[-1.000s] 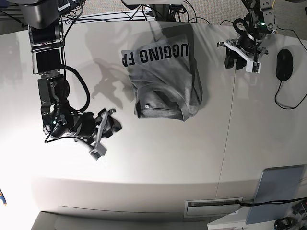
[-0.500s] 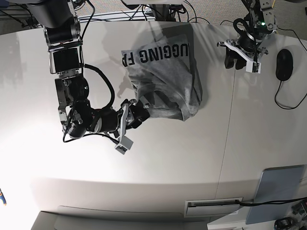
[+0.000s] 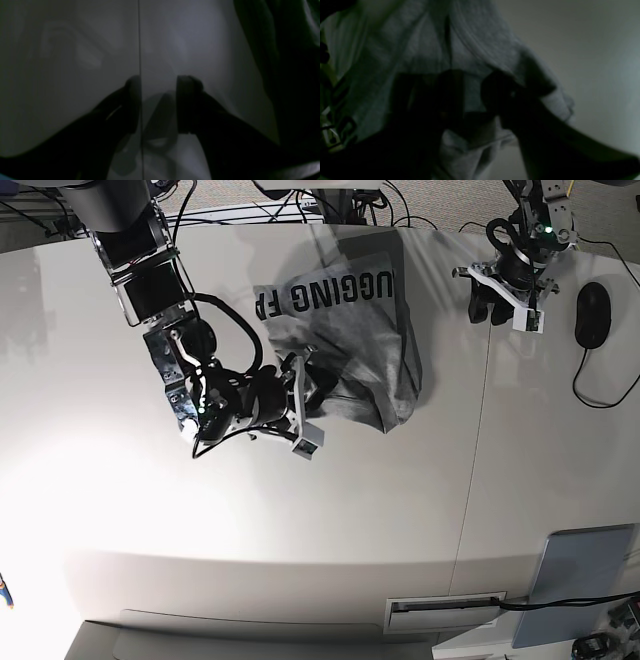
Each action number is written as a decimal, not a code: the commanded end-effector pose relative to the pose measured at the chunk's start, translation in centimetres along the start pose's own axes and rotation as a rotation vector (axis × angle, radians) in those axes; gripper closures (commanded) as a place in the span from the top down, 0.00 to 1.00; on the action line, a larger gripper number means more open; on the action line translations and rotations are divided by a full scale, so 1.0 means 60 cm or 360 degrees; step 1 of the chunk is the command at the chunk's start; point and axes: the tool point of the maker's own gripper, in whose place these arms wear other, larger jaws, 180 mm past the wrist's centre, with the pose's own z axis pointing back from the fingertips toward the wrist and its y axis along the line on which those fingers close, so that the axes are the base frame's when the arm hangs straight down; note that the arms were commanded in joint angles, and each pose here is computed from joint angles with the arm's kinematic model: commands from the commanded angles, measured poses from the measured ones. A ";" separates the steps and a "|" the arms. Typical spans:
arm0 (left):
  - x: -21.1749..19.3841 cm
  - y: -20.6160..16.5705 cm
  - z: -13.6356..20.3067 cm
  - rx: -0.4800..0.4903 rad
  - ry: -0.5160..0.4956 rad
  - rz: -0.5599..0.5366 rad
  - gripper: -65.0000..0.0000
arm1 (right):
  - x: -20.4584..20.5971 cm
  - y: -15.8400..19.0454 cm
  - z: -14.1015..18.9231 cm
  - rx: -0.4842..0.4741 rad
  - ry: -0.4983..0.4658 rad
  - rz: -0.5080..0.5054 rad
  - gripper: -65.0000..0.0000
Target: Fold the T-shirt properly
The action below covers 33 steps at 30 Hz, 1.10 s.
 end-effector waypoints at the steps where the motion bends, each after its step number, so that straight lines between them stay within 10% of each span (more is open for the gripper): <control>1: -0.037 0.009 0.007 0.0037 0.0151 -0.0028 0.38 | 0.032 -0.010 0.015 -0.0027 -0.0084 0.0039 0.23; 5: -0.037 0.009 0.007 0.0037 0.0151 -0.0028 0.38 | 0.050 -0.020 0.025 -0.0057 -0.0099 0.0068 0.07; 21: -0.037 0.009 0.007 0.0037 0.0151 -0.0028 0.38 | 0.122 -0.083 0.106 -0.0497 -0.0135 0.0292 0.07; 28: -0.037 0.009 0.008 0.0036 0.0152 -0.0028 0.38 | 0.076 -0.102 0.107 -0.0543 -0.0067 0.0263 0.42; 33: -0.037 0.009 0.007 0.0035 0.0151 -0.0028 0.38 | 0.046 -0.108 0.088 -0.0502 -0.0099 0.0186 0.44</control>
